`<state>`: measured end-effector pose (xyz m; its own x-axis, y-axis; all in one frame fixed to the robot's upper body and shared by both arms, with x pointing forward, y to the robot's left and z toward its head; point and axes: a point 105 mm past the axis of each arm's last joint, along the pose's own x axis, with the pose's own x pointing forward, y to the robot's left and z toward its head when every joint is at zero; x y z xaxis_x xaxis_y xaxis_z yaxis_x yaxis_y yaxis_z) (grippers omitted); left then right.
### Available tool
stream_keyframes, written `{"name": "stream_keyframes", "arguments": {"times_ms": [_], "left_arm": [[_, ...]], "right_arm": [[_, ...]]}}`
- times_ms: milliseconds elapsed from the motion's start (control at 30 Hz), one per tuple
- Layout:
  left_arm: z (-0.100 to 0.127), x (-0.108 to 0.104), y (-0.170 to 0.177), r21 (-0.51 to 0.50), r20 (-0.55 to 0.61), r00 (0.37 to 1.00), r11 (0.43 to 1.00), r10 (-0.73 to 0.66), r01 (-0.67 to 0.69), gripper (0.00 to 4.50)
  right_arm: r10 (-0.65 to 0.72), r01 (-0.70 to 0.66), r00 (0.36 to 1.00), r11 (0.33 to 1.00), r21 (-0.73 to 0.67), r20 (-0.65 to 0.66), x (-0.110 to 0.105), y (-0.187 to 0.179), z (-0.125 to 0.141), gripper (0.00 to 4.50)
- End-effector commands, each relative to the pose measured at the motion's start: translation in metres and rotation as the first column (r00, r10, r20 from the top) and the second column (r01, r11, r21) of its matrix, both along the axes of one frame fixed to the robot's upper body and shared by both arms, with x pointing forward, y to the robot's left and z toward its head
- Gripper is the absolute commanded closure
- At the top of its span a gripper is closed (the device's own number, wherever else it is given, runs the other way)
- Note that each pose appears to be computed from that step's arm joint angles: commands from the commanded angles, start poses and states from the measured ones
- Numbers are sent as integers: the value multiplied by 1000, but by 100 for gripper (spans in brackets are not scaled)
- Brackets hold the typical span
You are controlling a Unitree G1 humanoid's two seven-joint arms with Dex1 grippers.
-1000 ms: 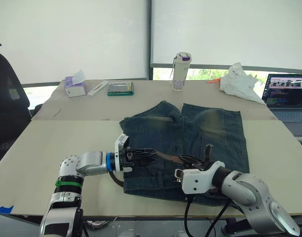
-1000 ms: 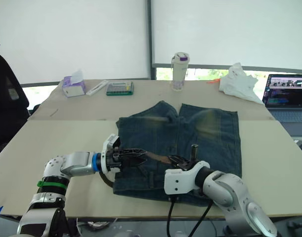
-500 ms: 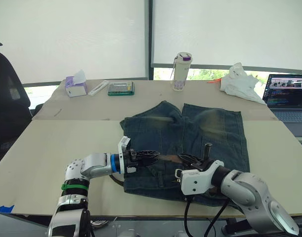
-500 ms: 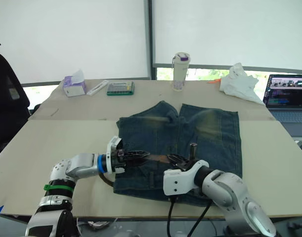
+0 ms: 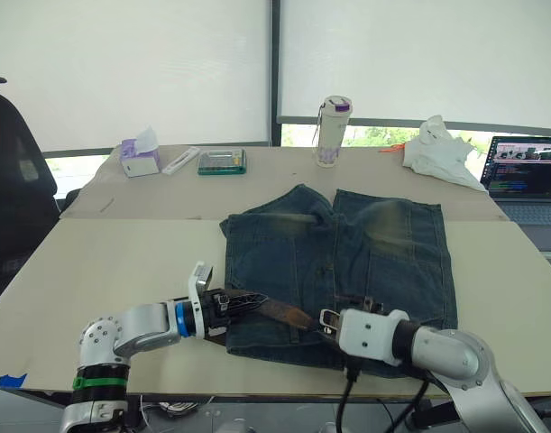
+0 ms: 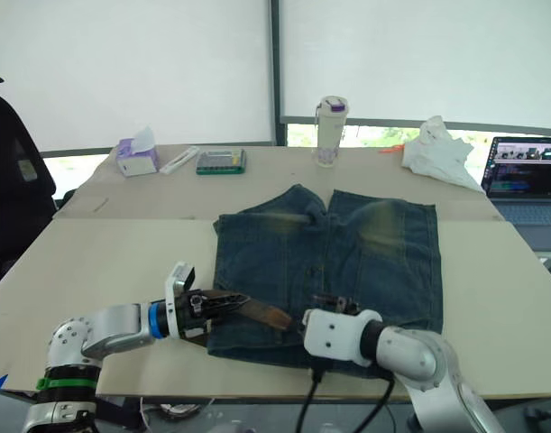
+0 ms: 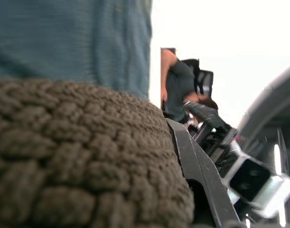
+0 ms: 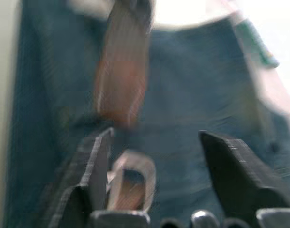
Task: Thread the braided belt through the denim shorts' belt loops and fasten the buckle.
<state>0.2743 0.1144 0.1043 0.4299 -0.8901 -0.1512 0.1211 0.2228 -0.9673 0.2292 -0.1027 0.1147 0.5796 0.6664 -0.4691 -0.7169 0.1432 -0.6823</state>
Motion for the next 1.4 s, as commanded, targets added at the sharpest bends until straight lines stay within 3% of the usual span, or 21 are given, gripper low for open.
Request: {"name": "stream_keyframes", "arguments": {"times_ms": [33, 233, 367, 533, 700, 833, 867, 1133, 1267, 1400], "left_arm": [[10, 5, 6, -3, 38, 998, 999, 44, -44, 450], [6, 1, 13, 81, 48, 996, 993, 81, -84, 450], [-1, -8, 22, 141, 46, 995, 985, 93, -98, 450], [-11, -14, 27, 189, 21, 991, 973, 132, -133, 450], [-25, -14, 18, 208, -38, 987, 968, 155, -144, 450], [-33, -9, 9, 199, -96, 970, 959, 223, -201, 450], [-33, -8, 7, 200, -101, 967, 957, 233, -210, 450], [-36, -23, -13, 206, -98, 992, 977, 79, -57, 450], [-37, -35, -27, 143, -105, 993, 988, -46, 61, 450], [-35, -30, -36, 119, -110, 993, 991, -44, 57, 450]], "right_arm": [[62, -57, 997, 995, -87, 56, -1, 5, -9, 131], [5, 11, 995, 988, -156, 102, 19, -2, -23, 131], [-8, 29, 992, 985, -168, 124, 26, -4, -24, 241], [-44, 55, 992, 995, -85, 117, 24, -1, -13, 395], [-4, 15, 993, 996, -84, 122, 18, 4, -11, 396], [11, -9, 999, 998, -60, 39, 11, 6, -15, 396], [7, -7, 1000, 999, -39, 6, 9, 6, -14, 316], [-8, 9, 995, 1000, 10, -100, 1, 8, -12, 60], [-22, 20, 994, 1000, -18, -105, 3, 5, -19, 60], [-58, 58, 994, 998, -2, -89, 10, 6, -19, 60]]}}
